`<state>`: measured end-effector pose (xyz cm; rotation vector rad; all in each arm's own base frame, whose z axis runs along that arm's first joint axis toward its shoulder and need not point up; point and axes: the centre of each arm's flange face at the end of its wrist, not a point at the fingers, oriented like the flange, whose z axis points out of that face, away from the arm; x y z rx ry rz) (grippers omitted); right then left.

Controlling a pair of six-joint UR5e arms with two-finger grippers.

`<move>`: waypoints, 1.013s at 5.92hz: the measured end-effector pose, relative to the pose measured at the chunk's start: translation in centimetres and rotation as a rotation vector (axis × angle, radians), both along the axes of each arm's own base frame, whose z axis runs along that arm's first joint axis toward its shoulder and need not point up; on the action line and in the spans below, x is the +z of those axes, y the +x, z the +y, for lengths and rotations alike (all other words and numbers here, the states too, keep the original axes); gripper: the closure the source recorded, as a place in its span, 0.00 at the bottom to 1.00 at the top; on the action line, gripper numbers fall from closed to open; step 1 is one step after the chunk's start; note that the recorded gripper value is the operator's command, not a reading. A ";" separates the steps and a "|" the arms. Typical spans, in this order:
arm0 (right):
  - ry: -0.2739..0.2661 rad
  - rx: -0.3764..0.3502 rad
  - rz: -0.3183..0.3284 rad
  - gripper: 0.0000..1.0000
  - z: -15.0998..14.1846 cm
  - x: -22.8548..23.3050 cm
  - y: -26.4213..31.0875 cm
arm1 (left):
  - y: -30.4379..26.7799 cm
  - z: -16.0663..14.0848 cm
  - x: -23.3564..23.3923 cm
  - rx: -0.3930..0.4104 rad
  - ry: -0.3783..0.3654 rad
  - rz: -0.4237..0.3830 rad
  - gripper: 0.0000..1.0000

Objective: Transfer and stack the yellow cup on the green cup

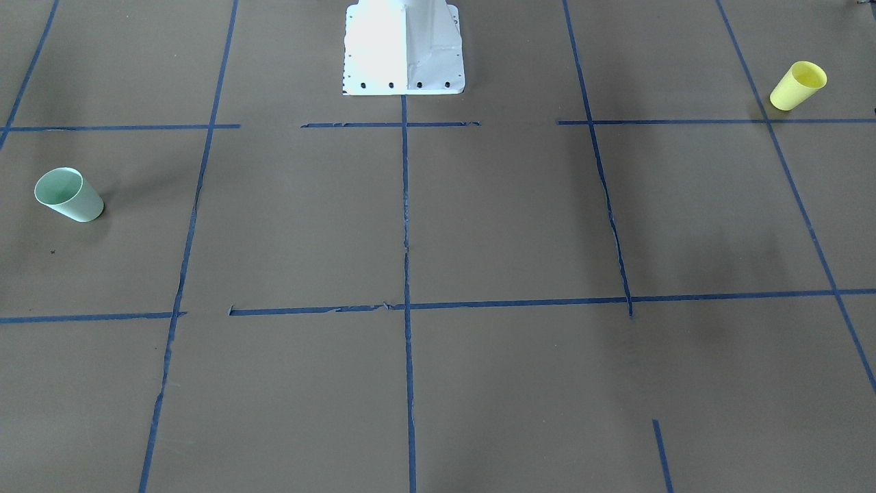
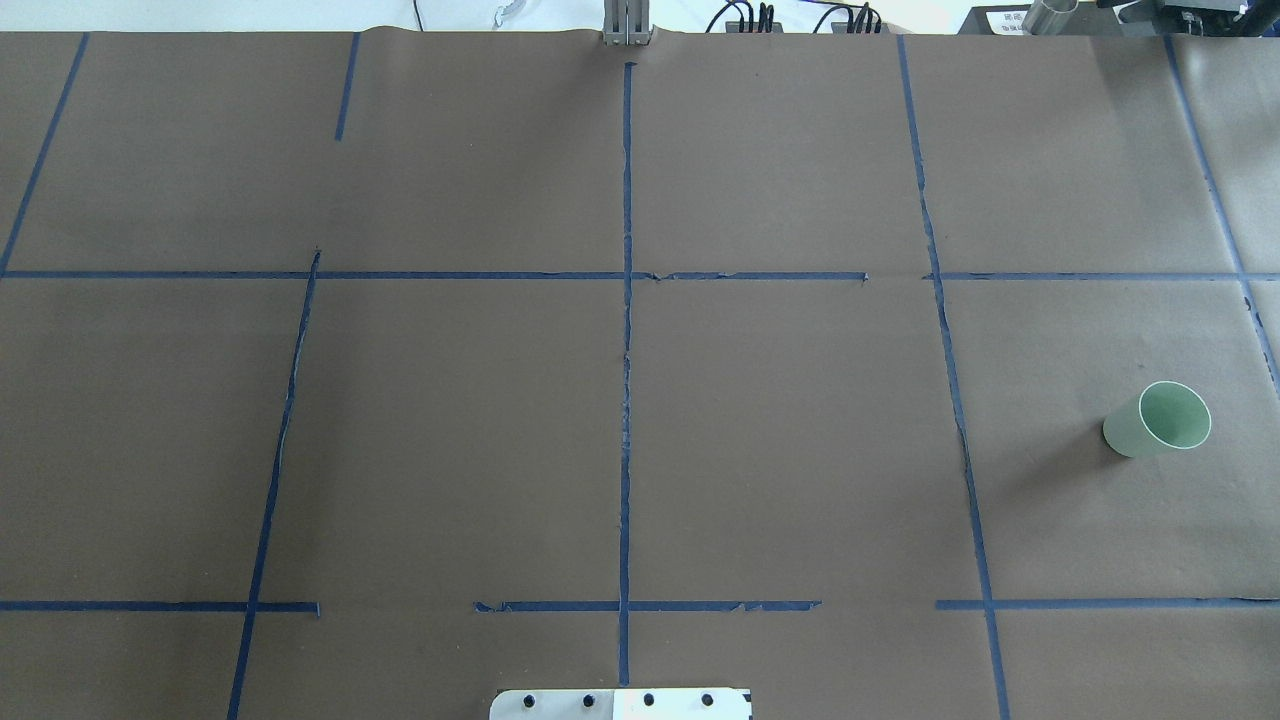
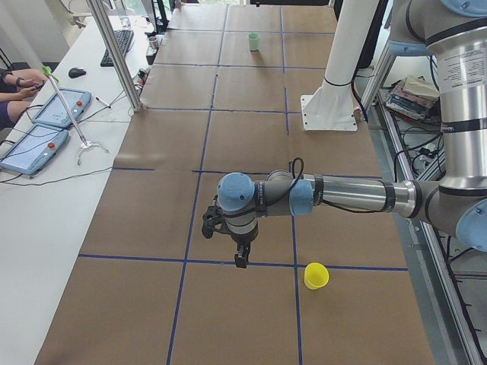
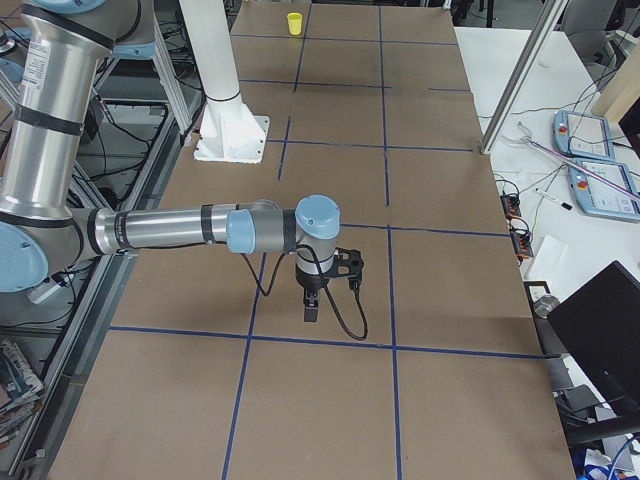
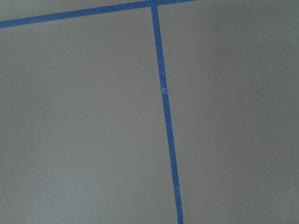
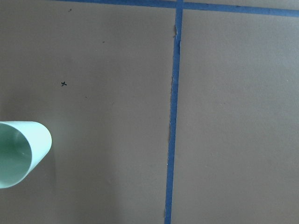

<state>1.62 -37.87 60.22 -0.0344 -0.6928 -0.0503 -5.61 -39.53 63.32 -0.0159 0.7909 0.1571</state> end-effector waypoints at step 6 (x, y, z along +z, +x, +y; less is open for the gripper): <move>0.009 -0.001 -0.001 0.00 -0.1 -0.3 0.0 | -0.1 -4.8 -10.2 -0.022 0.228 -0.001 0.00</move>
